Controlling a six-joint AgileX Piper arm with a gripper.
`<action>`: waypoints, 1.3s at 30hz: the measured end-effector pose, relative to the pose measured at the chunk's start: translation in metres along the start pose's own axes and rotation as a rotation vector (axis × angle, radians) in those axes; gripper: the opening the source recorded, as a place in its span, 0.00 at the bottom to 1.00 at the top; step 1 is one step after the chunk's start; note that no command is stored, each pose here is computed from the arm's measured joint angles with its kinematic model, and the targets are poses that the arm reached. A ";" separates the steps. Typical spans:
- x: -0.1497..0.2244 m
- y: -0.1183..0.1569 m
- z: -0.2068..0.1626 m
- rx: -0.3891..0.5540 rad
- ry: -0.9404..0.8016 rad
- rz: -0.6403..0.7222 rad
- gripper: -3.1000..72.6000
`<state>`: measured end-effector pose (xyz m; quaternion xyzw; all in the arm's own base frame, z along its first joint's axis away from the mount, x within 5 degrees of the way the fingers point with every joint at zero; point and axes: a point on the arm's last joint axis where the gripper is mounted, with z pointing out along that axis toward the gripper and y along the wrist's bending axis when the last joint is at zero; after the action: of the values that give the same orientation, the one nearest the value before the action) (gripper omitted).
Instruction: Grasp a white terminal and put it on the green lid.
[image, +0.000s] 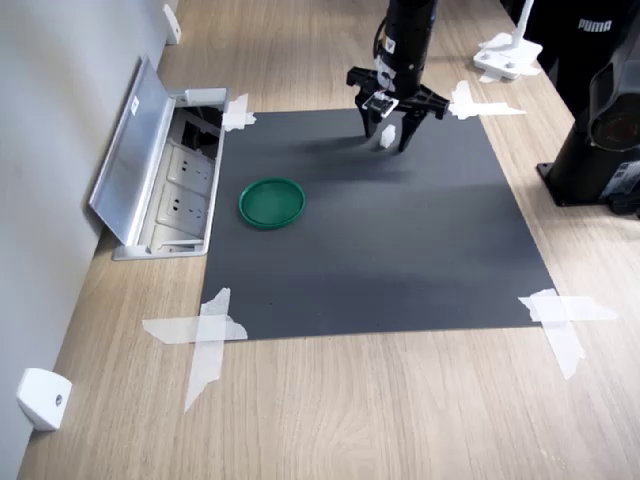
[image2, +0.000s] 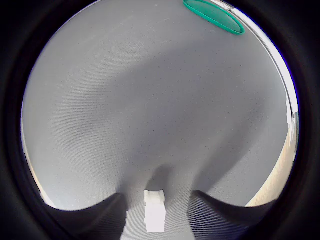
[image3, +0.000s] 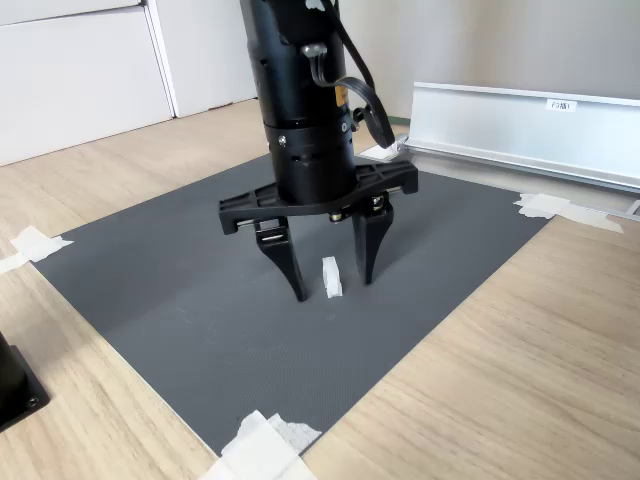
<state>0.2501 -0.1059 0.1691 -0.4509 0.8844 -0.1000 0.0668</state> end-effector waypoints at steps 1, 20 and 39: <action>0.000 0.000 0.001 -0.001 0.001 0.004 0.64; -0.021 -0.047 -0.063 0.030 -0.124 0.202 0.16; -0.157 -0.059 -0.103 0.032 -0.244 0.147 0.16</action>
<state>0.3670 -0.0006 0.2871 -0.3929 0.8986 -0.0533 0.1880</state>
